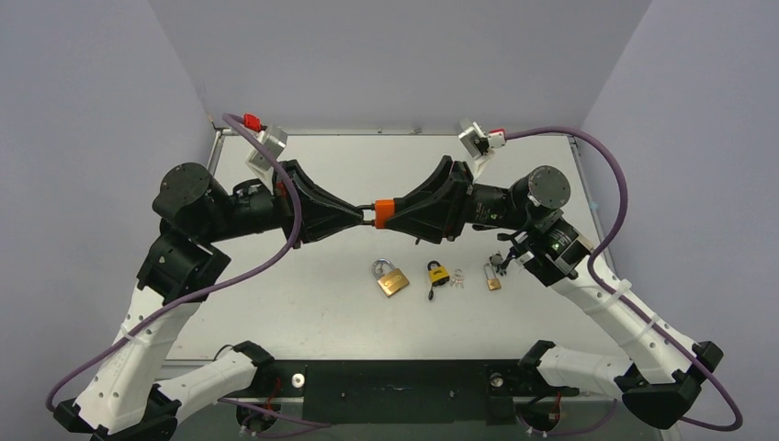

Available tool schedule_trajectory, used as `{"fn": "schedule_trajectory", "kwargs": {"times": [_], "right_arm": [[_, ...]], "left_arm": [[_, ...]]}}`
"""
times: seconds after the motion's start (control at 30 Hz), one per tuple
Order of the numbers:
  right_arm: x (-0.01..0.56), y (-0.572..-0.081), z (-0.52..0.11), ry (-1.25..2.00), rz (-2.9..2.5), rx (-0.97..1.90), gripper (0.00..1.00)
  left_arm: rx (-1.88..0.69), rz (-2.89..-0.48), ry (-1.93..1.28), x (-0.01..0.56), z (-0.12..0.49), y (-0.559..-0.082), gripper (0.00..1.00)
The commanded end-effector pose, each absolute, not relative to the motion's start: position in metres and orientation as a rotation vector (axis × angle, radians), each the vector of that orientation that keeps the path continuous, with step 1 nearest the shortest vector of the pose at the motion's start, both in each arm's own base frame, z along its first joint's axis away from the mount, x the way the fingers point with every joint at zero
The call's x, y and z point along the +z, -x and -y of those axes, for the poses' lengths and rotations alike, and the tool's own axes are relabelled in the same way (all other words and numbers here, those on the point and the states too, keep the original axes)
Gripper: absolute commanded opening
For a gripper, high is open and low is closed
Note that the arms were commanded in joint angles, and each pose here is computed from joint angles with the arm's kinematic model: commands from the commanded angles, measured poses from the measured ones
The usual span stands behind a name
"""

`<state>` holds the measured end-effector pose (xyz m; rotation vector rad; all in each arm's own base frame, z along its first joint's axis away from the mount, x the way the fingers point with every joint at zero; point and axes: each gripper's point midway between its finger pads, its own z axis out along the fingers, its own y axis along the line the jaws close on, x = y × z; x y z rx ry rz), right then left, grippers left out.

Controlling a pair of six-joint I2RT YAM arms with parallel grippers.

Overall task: Lock with the key
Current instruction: Lock the lock.

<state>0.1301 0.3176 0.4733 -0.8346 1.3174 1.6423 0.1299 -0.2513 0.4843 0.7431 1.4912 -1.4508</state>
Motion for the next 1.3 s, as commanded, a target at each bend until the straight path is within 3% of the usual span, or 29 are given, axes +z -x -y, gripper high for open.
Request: {"fn": "schedule_trajectory", "kwargs": {"times": [0.0,0.9,1.17,1.23,1.27], "right_arm": [[0.489,-0.127,-0.327,0.864,-1.25,1.623,0.0],[0.464,-0.124,-0.349,0.912,-1.326,1.608,0.0],[0.46,-0.129,-0.345,0.899,-1.341,1.565,0.0],[0.459,-0.133,-0.341,0.889,-1.343,1.549,0.09],[0.46,-0.133,-0.337,0.885,-1.339,1.542,0.23]], "left_arm": [[-1.486,-1.452,-0.764,0.487,0.264,-0.129,0.0],[-1.522,-1.462,-0.784,0.485,0.296,-0.128,0.0],[-1.348,-1.525,-0.635,0.48,0.282,-0.157,0.0],[-1.245,-1.552,-0.537,0.478,0.271,-0.174,0.0],[-1.218,-1.56,-0.521,0.479,0.266,-0.177,0.0]]}}
